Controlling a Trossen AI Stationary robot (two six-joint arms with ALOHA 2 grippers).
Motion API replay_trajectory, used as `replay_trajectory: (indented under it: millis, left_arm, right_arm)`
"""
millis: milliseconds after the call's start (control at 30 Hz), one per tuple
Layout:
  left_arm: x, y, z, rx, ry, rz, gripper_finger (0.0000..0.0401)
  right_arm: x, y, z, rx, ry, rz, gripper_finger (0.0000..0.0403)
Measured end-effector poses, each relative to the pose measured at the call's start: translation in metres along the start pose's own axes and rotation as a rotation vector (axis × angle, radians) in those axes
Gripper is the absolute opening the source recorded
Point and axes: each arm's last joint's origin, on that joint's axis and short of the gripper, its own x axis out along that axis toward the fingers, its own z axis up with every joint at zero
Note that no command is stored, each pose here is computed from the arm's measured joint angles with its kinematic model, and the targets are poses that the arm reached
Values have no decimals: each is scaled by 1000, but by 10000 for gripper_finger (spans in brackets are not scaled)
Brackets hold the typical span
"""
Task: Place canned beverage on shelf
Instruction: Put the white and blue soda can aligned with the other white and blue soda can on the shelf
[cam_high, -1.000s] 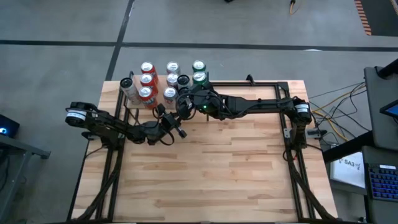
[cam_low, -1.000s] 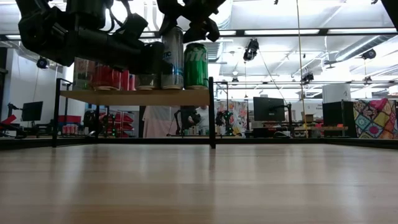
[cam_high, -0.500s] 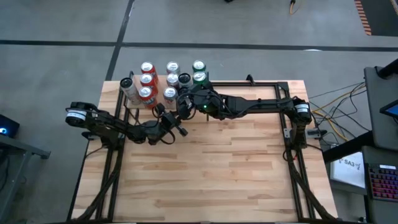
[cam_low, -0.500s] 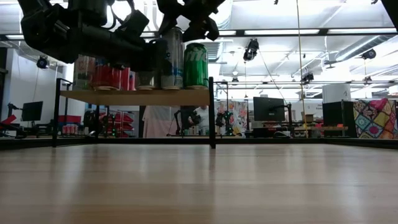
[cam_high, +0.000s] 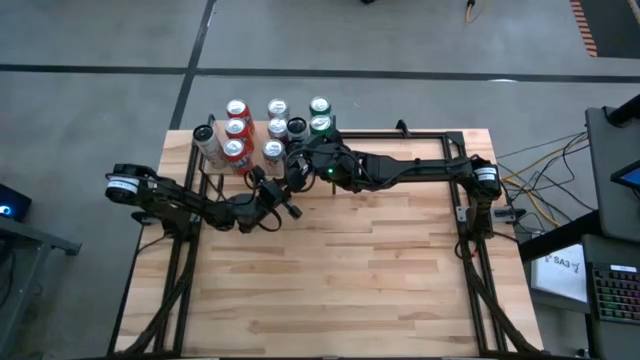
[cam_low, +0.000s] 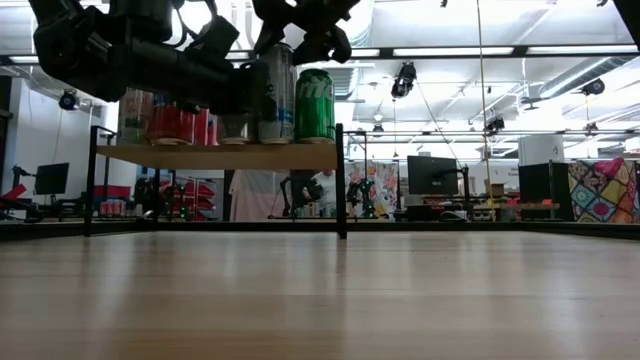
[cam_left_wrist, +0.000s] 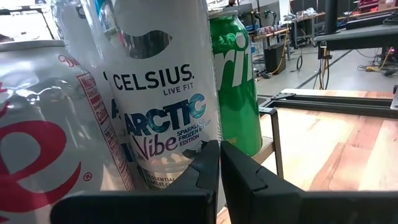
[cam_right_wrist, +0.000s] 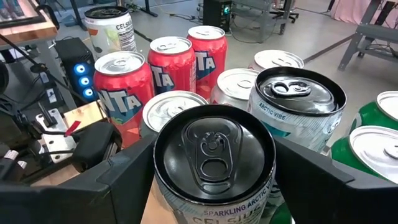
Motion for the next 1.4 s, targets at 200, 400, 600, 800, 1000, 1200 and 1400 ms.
replay_trajectory:
  millis: [200,400,600,800,1000,1200,1400]
  left_arm:
    - [0,0,0,-1,0,0,0]
    - [0,0,0,-2,-1,1,0]
    - [0,0,1,-4,-3,5,0]
    - [1,-1,3,-7,-7,6,0]
    - [1,-1,3,-6,-7,5,0]
    - [1,-1,3,-5,-8,-1,0]
    - [1,-1,3,-5,-8,0,0]
  right_arm:
    - [-1,0,2,-2,-16,3,288]
    - [-3,0,10,-9,-40,7,288]
    - [-5,1,16,-24,-55,10,288]
    - [-8,1,23,-47,-59,12,288]
    - [-19,4,36,-84,-25,18,288]
    - [-33,4,49,-126,33,19,288]
    - [-44,-1,60,-226,86,26,261]
